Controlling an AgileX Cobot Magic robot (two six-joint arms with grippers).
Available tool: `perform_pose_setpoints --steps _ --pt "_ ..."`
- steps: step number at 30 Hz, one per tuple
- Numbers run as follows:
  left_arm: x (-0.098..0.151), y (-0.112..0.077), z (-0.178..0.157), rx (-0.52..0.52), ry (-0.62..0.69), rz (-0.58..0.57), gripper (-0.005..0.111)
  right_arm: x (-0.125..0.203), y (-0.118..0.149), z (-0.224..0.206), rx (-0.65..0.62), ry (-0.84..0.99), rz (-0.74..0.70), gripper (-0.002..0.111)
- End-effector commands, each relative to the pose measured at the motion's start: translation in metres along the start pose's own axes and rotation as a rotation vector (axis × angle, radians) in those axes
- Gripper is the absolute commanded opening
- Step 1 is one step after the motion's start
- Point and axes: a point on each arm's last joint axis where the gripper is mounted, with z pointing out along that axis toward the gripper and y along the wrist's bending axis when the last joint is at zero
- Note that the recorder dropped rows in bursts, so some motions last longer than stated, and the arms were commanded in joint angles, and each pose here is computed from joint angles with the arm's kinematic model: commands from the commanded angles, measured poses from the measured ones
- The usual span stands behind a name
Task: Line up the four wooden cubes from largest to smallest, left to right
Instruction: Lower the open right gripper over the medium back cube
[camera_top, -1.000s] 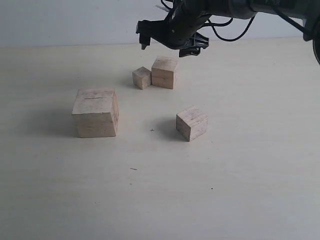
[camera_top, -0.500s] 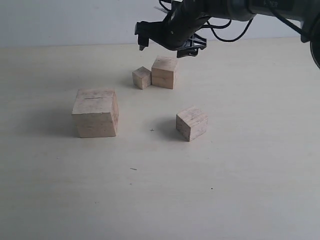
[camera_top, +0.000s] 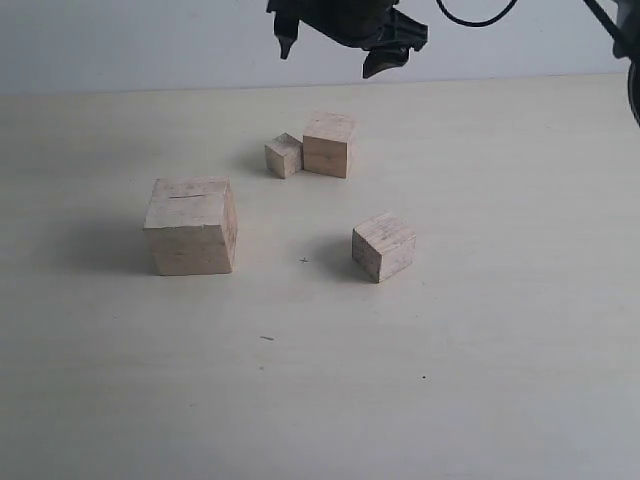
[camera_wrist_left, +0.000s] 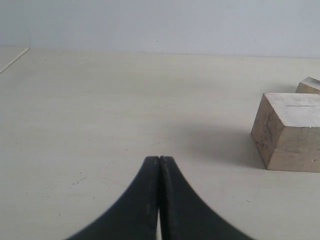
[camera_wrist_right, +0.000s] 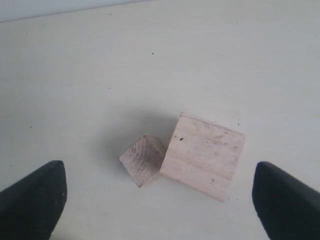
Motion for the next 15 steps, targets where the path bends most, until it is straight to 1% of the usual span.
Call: perform_pose_setpoints --steps 1,5,15 --pt "0.000 0.000 0.000 0.000 -0.014 -0.007 0.000 0.001 -0.006 0.019 0.044 0.034 0.057 0.094" --pt "0.000 0.000 0.000 0.000 -0.014 -0.007 0.000 0.001 -0.008 0.035 0.063 0.040 0.094 0.091" --pt "0.000 0.000 0.000 0.000 -0.014 -0.007 0.000 0.009 -0.014 0.065 0.088 0.071 0.105 0.090"
